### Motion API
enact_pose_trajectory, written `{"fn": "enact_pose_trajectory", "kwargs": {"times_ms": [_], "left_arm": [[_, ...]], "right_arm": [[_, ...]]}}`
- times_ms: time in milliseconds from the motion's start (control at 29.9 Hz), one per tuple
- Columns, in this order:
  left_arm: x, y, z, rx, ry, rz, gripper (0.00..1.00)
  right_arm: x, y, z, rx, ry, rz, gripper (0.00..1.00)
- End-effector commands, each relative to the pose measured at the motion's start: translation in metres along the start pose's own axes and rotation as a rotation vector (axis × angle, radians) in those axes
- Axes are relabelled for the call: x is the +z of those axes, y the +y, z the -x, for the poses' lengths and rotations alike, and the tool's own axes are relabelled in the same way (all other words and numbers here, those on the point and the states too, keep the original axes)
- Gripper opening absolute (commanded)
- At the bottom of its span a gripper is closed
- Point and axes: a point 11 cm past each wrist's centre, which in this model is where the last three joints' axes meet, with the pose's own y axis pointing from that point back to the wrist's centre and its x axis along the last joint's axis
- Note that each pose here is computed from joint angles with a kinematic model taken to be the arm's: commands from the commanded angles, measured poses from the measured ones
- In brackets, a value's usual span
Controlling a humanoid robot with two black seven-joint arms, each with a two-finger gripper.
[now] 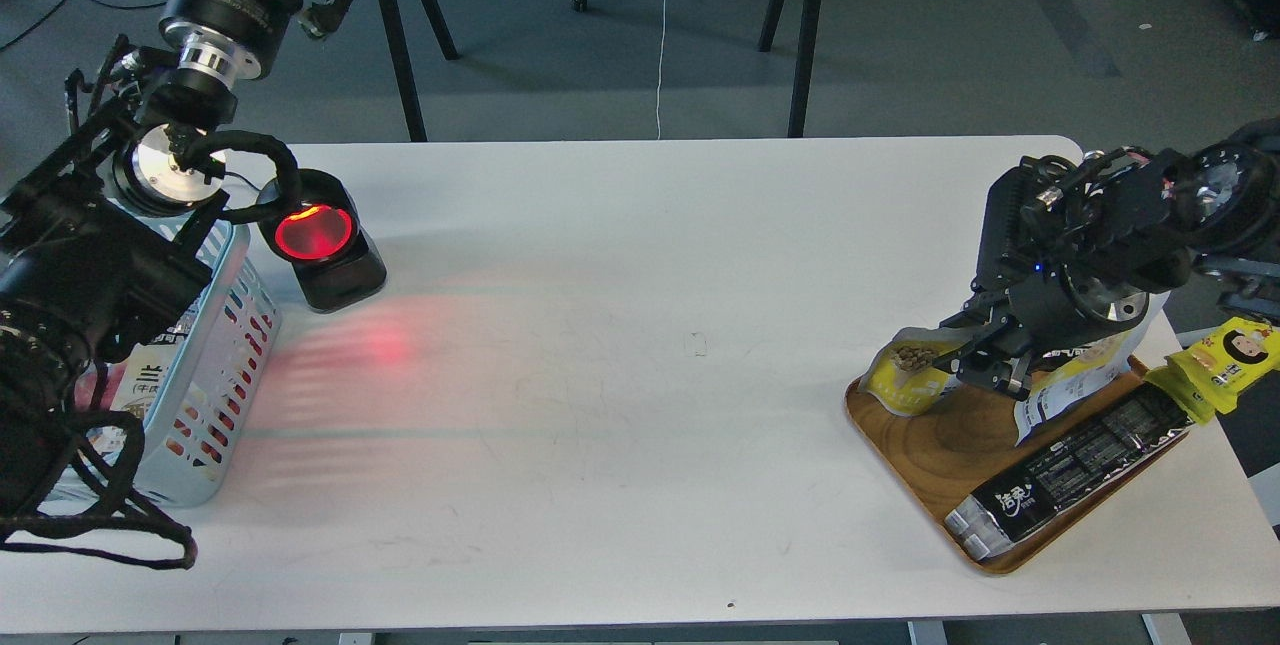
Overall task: Scan snack and place in basket
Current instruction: 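Lift the snack bag and carry it toward the scanner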
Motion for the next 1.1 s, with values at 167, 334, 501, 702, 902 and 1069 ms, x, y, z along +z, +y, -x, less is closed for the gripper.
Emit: {"fn": "enact_pose_trajectory", "kwargs": {"times_ms": [167, 334, 501, 702, 902, 1069], "left_arm": [[0.002, -0.001, 0.0, 0.003, -0.003, 0.003, 0.99], [0.003, -0.001, -0.002, 0.006, -0.006, 0.002, 0.99], [0.004, -0.001, -0.002, 0.005, -0.006, 0.002, 0.99], [0.004, -0.001, -0.001, 0.005, -0.007, 0.002, 0.99], [0.004, -0.001, -0.001, 0.004, -0.006, 0.002, 0.99], [0.003, 0.0, -0.002, 0.006, -0.007, 0.001, 0.99]], "right_arm": [[0.01, 0.002, -0.01, 0.03, -0.002, 0.025, 0.0], [0.012, 0.01, -0.022, 0.078, -0.001, 0.036, 0.0], [0.021, 0.034, -0.06, 0.177, 0.022, 0.077, 0.0], [0.013, 0.046, -0.127, 0.272, 0.07, 0.041, 0.0], [0.012, 0.028, -0.174, 0.3, 0.128, 0.037, 0.0], [0.001, -0.002, -0.203, 0.296, 0.16, 0.009, 0.0]]}}
